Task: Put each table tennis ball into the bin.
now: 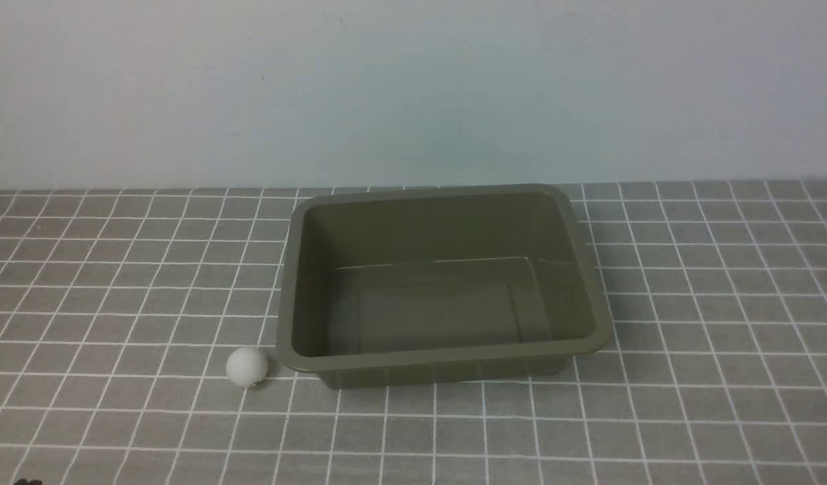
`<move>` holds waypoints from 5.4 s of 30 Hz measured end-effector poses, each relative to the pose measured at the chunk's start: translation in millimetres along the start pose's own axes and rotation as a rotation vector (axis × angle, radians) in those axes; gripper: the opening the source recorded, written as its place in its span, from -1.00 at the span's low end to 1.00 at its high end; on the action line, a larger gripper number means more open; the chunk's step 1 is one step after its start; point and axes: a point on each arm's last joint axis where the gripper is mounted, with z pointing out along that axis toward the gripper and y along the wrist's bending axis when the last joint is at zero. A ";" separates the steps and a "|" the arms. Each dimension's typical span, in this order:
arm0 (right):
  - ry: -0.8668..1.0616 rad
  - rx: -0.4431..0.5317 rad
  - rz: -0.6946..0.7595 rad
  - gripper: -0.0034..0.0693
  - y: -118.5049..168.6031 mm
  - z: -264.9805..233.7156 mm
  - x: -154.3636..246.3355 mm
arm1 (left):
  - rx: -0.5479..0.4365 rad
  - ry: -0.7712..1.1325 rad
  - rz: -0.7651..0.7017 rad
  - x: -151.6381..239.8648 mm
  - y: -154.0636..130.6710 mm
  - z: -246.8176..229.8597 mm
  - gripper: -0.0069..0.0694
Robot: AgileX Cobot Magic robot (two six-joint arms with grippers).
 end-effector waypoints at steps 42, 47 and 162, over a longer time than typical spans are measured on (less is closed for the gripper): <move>0.000 0.000 0.000 -0.93 0.0 0.0 0.0 | 0.046 -0.574 -0.665 -49.9 12.8 -15.6 -0.83; 0.000 0.000 0.000 -0.93 0.0 0.0 0.0 | 0.111 -0.460 -0.681 -90.2 8.2 -24.7 -0.83; 0.000 0.000 -0.016 -0.93 0.0 0.0 0.0 | 0.410 0.188 -0.035 -187.8 -23.7 -27.4 -0.83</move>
